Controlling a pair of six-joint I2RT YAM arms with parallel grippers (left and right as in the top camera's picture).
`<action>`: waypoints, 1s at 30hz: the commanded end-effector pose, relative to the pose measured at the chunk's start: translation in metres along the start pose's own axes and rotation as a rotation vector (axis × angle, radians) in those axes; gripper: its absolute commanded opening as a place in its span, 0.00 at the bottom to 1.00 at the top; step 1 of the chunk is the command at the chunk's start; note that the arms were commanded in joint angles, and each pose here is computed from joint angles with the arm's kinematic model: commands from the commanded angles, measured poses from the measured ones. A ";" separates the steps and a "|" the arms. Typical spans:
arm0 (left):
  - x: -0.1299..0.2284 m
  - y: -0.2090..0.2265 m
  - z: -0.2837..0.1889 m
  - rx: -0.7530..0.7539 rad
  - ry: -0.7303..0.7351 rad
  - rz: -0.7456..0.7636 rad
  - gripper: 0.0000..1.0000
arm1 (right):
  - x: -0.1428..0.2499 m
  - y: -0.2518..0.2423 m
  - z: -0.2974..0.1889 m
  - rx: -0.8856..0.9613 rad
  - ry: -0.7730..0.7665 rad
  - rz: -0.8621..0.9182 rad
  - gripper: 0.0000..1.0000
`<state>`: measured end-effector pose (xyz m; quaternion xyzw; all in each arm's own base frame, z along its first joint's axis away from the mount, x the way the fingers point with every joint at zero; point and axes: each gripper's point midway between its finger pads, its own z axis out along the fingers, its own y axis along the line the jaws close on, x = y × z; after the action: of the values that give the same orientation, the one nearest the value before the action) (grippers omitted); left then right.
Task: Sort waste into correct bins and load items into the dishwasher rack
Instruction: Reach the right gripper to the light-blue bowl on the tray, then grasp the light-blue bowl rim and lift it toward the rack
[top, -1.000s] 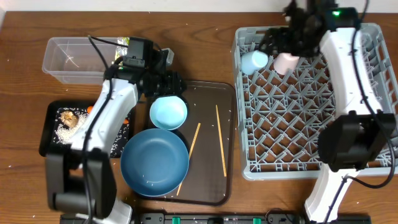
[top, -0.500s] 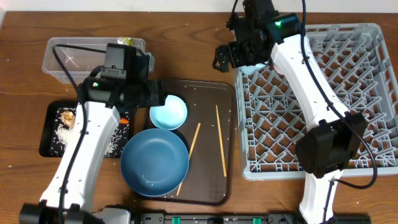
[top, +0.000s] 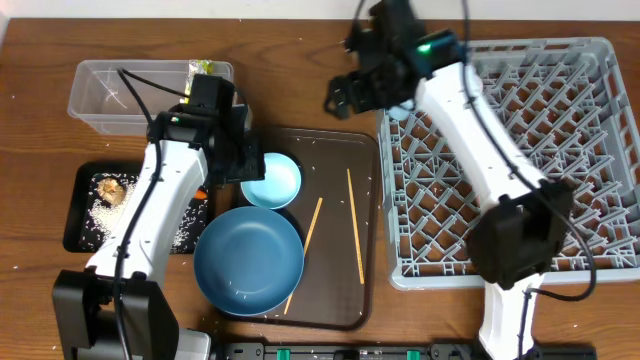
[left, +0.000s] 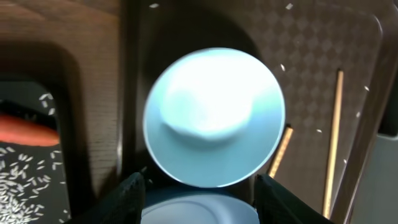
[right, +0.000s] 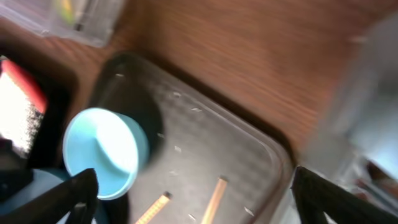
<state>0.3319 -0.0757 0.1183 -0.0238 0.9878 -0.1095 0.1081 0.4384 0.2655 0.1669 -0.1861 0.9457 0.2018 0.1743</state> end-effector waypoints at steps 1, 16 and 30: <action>-0.002 0.013 -0.002 -0.027 -0.012 -0.069 0.57 | 0.025 0.030 0.047 -0.056 0.096 0.014 0.88; -0.003 0.023 -0.004 -0.034 -0.012 -0.120 0.57 | 0.086 0.063 0.162 0.025 0.258 0.022 0.64; -0.007 0.022 -0.004 -0.030 -0.030 -0.117 0.57 | 0.080 0.058 0.161 0.027 0.243 0.042 0.07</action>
<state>0.3378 -0.0559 0.1185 -0.0761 0.9850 -0.1059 0.1132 0.3813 0.3692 0.0165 -0.1986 0.9631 0.1725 0.0566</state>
